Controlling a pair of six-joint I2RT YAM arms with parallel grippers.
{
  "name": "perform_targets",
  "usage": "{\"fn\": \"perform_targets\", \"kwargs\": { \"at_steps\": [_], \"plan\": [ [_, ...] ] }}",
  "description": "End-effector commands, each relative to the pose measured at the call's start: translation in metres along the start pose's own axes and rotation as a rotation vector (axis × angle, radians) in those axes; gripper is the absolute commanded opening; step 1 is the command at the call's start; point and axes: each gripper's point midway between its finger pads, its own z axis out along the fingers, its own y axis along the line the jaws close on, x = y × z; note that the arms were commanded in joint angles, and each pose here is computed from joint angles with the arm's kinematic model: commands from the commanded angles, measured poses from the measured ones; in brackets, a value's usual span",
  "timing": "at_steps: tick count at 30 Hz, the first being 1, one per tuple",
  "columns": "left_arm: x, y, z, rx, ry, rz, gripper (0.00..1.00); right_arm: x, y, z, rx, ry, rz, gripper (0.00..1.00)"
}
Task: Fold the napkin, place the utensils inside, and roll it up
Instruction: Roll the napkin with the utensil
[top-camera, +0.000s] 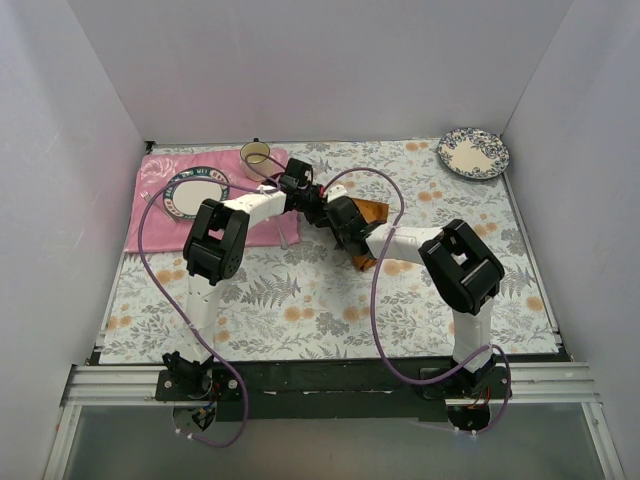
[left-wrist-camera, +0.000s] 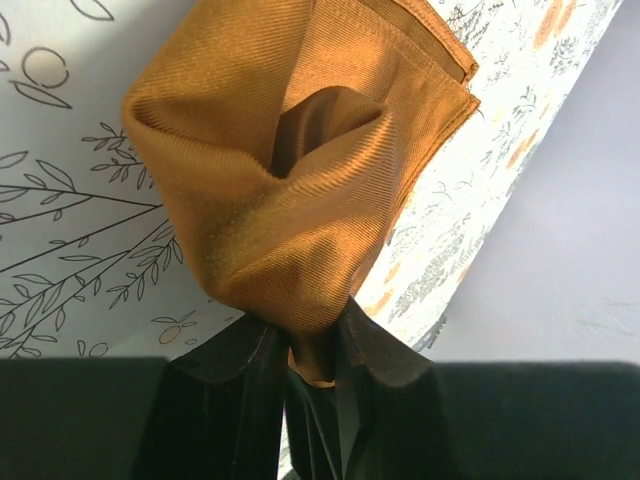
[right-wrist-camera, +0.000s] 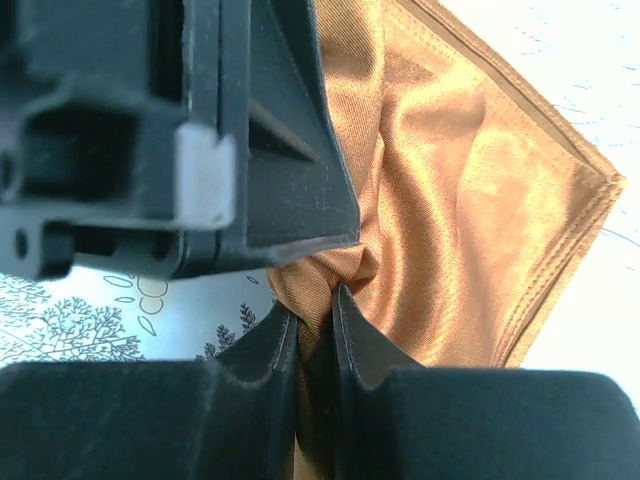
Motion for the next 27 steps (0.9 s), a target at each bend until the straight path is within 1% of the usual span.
{"fn": "perform_targets", "kwargs": {
  "at_steps": [1, 2, 3, 4, 6, 8, 10, 11, 12, 17, 20, 22, 24, 25, 27],
  "plan": [
    [0.006, 0.045, 0.002, -0.174, 0.005, 0.025, 0.32, 0.026, 0.011, 0.002, -0.148, 0.102, 0.059, 0.01],
    [0.005, 0.043, 0.001, -0.170, 0.001, 0.032, 0.37, 0.023, 0.012, 0.002, -0.164, 0.098, 0.074, 0.01],
    [0.003, 0.041, -0.001, -0.167, -0.005, 0.042, 0.42, 0.027, 0.015, 0.000, -0.199, 0.124, 0.082, 0.01],
    [0.001, 0.036, -0.005, -0.164, -0.020, 0.056, 0.51, 0.026, 0.013, 0.000, -0.208, 0.131, 0.106, 0.01],
    [-0.002, 0.034, -0.010, -0.167, -0.037, 0.087, 0.56, 0.023, 0.013, -0.002, -0.239, 0.134, 0.135, 0.01],
    [-0.004, 0.029, -0.020, -0.170, -0.056, 0.114, 0.60, 0.021, 0.014, -0.005, -0.288, 0.152, 0.184, 0.01],
    [-0.007, 0.030, -0.028, -0.178, -0.081, 0.125, 0.61, 0.018, 0.013, -0.008, -0.325, 0.156, 0.225, 0.01],
    [-0.008, 0.022, -0.038, -0.169, -0.102, 0.150, 0.62, 0.016, 0.013, -0.009, -0.339, 0.160, 0.239, 0.01],
    [-0.010, 0.023, -0.043, -0.175, -0.114, 0.150, 0.62, 0.014, 0.018, -0.012, -0.385, 0.168, 0.252, 0.01],
    [-0.011, 0.023, -0.071, -0.129, -0.163, 0.121, 0.65, 0.005, 0.019, -0.015, -0.479, 0.189, 0.317, 0.01],
    [-0.012, 0.019, -0.074, -0.095, -0.183, 0.116, 0.66, 0.007, 0.020, -0.013, -0.536, 0.210, 0.356, 0.01],
    [-0.012, 0.011, -0.073, -0.047, -0.175, 0.124, 0.71, 0.013, 0.023, -0.011, -0.588, 0.231, 0.391, 0.01],
    [-0.015, 0.005, -0.068, -0.018, -0.173, 0.127, 0.73, 0.017, 0.026, -0.010, -0.616, 0.240, 0.402, 0.01],
    [-0.016, 0.004, -0.066, -0.010, -0.164, 0.124, 0.77, 0.021, 0.026, -0.010, -0.616, 0.242, 0.401, 0.01],
    [-0.017, -0.004, -0.063, 0.020, -0.151, 0.129, 0.77, 0.023, 0.027, -0.011, -0.628, 0.242, 0.407, 0.01]
  ]
}}
